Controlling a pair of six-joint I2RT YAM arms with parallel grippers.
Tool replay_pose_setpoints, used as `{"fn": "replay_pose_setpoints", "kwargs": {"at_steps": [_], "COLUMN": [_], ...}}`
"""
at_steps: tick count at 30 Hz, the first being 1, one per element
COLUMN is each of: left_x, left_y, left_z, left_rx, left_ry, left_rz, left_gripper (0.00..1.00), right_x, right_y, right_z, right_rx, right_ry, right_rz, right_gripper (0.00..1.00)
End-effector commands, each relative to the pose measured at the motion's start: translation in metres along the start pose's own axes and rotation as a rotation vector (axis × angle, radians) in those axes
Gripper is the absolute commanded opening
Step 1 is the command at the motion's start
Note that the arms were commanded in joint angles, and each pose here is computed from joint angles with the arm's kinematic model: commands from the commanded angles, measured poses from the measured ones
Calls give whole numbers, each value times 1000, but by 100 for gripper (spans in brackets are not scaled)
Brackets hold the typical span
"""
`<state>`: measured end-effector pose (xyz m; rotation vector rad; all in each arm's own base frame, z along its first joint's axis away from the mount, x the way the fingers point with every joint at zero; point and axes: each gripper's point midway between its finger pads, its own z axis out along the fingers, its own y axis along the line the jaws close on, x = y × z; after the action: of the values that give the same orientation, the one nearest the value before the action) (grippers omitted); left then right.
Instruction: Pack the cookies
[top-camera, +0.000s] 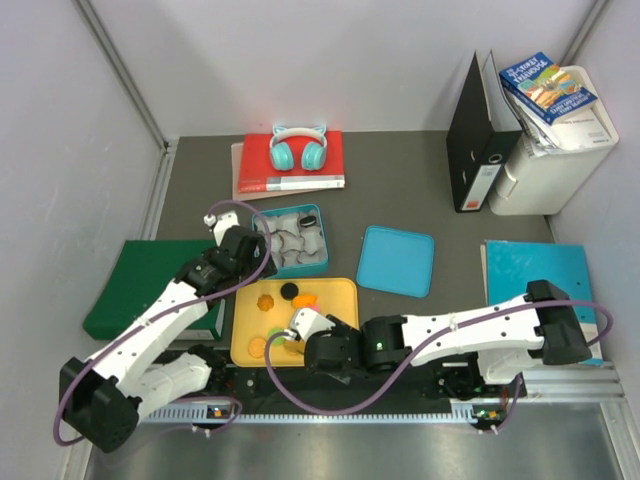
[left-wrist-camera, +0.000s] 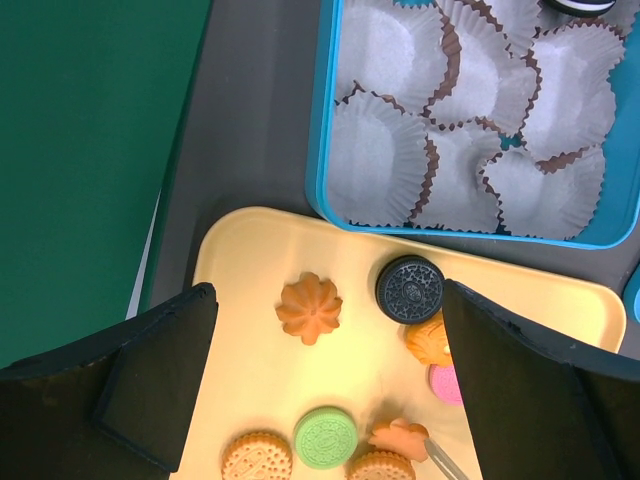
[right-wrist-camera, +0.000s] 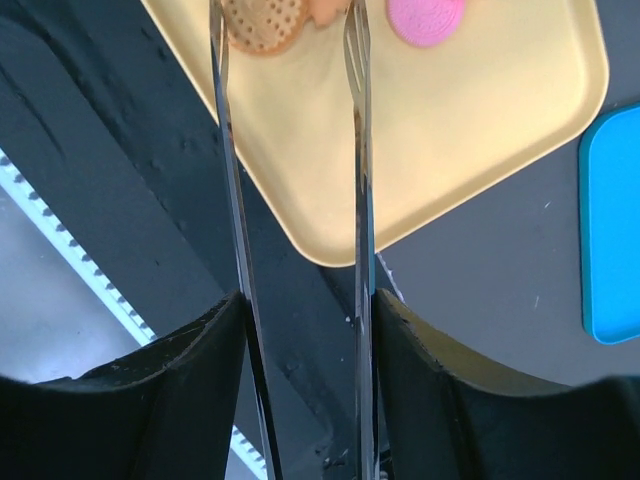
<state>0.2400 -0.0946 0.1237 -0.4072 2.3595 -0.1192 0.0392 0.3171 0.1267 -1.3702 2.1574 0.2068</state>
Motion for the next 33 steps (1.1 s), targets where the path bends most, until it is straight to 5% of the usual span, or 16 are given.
{"fn": "replay_pose_setpoints", "kwargs": {"at_steps": [1, 20, 33], "left_x": [-1, -1, -3], "left_y": [-3, -5, -5], "left_z": [0, 3, 4], "left_rx": [22, 24, 17], "left_ry": [-11, -12, -14], "left_rz": [-27, -23, -20], "left_gripper": [98, 98, 98], "right_x": [-7, 3, -20], "right_y": [9, -12, -44], "right_z": [-4, 15, -21], "right_rx": [29, 206, 241], "right_ry": [-8, 51, -41], "right_rz": [10, -12, 46], "right_gripper": [52, 48, 48]}}
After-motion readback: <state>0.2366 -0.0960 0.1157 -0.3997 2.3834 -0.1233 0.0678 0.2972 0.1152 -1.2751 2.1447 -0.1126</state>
